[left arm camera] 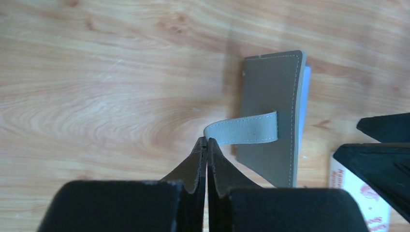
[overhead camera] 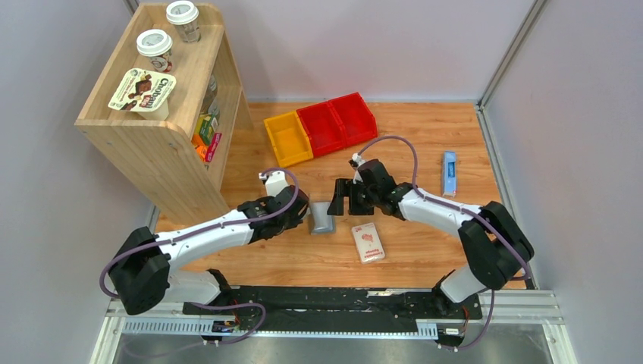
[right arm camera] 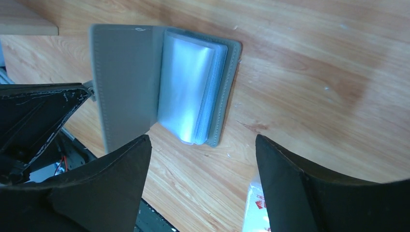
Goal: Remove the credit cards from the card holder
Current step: Open the card holder at the center of the board.
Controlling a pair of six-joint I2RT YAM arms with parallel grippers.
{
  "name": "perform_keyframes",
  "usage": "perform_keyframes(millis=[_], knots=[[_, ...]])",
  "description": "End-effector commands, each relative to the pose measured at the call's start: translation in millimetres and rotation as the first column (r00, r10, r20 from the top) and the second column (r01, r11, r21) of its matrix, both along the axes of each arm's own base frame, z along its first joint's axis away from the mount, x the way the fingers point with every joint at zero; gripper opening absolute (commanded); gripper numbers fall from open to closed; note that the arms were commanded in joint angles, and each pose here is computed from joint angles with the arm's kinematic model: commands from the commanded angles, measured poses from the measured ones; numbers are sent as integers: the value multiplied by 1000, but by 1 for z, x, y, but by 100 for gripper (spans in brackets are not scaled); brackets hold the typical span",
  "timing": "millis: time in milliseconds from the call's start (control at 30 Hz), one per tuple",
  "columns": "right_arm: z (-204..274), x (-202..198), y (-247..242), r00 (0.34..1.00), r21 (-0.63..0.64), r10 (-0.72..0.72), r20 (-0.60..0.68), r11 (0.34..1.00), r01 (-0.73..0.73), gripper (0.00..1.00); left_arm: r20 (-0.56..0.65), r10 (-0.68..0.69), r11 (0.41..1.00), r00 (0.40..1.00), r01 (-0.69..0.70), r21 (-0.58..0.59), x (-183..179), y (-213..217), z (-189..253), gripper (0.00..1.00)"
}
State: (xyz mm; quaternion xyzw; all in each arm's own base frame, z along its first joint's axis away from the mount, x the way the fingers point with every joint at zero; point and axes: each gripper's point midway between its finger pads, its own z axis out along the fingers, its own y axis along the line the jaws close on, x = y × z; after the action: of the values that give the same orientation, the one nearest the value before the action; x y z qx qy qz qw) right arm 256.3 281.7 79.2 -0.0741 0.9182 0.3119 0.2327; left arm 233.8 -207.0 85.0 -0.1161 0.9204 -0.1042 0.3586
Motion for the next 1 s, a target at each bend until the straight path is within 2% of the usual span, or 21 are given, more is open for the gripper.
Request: perform_keyframes(millis=[0,200,367,500,800,967], knots=[[4,1,22,999,108,38,-34,994,-34,80,-10,53,998,999,-53,44,-5,18,-6,0],[0,-2,38,991,156,105,-79,984,-92,74,-99,74,991,992,-62,117,-25,37,-34,0],[-4,-4,42,986,164,131,-99,980,-114,61,-178,59,988,982,-33,148,-40,42,-52,0],[-4,-2,38,989,137,123,-81,984,-111,60,-220,45,982,975,-3,188,-50,40,-65,0],[13,12,22,997,26,68,47,997,-69,63,-236,1,985,972,40,168,-51,19,-70,0],[14,8,28,995,47,92,35,995,-94,59,-235,-1,986,972,39,160,-53,18,-70,0]])
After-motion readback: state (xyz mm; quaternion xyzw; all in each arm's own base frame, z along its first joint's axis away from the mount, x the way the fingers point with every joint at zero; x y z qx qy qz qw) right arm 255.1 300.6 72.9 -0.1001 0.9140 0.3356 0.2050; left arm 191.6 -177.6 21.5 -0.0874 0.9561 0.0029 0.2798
